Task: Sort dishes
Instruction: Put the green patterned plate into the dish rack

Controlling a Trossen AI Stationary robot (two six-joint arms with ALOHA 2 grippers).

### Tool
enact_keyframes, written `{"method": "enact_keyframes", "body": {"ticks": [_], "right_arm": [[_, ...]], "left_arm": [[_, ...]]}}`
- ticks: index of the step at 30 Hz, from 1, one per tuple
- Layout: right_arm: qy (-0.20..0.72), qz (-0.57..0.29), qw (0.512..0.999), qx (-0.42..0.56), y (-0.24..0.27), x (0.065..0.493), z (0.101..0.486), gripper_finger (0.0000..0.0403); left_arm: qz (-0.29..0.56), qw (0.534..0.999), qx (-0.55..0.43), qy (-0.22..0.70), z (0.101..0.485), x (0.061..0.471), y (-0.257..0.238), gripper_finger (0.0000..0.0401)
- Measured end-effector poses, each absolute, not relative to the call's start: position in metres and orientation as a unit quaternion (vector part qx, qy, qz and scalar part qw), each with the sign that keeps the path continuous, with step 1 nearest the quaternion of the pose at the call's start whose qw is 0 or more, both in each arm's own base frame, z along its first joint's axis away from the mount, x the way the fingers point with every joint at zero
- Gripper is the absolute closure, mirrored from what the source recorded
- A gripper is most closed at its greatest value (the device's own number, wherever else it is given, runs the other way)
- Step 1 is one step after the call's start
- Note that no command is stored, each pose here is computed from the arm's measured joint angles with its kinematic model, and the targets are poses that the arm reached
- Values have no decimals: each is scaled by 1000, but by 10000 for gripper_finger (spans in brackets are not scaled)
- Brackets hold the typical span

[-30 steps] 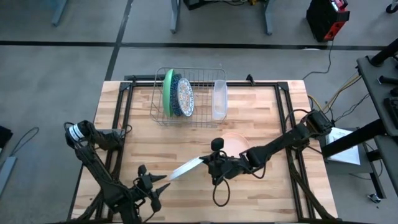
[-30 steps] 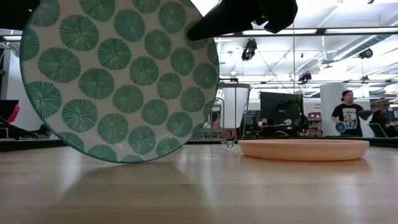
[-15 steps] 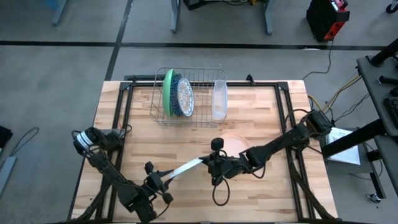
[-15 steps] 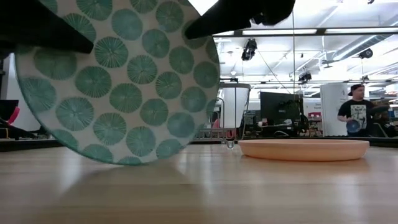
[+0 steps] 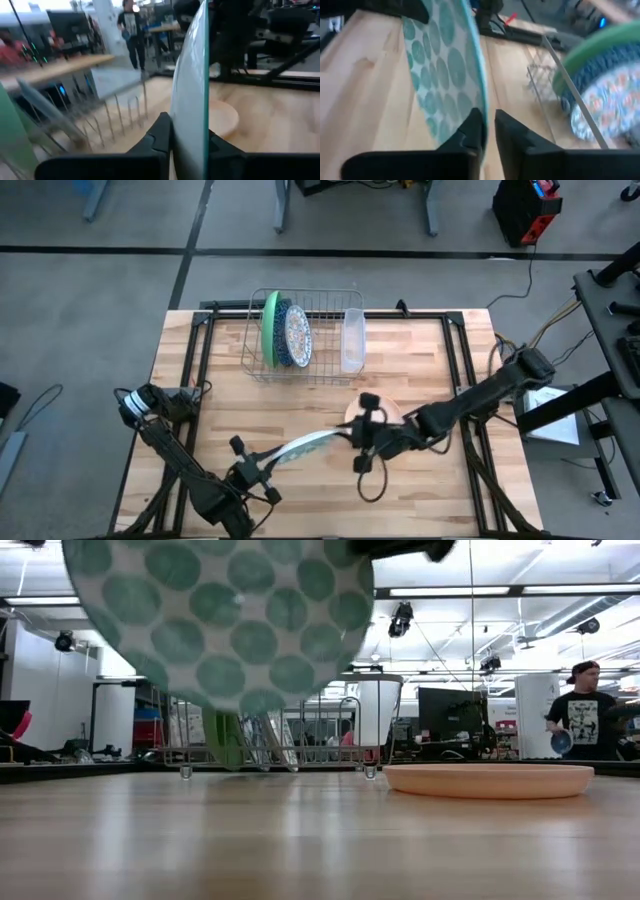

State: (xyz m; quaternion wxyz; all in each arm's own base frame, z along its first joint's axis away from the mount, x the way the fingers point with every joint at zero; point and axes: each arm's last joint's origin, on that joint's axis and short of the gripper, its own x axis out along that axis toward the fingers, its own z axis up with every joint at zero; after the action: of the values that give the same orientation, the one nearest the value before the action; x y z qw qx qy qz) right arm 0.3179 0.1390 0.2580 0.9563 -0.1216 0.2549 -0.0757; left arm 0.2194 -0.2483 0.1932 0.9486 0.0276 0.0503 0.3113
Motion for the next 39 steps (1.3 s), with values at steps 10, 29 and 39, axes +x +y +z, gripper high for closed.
{"method": "enact_keyframes", "body": {"ticks": [10,29,39], "right_arm": [[299,-151,942,-18,113,263,280,295],[338,-189,921,53,112,230,223,256],[333,-190,922,46,112,230,223,259]], "left_arm": [[334,933,120,50,249,232,-237,389],[595,799,33,75,401,322,-58,397],[647,755,19,109,387,343,-2,398]]}}
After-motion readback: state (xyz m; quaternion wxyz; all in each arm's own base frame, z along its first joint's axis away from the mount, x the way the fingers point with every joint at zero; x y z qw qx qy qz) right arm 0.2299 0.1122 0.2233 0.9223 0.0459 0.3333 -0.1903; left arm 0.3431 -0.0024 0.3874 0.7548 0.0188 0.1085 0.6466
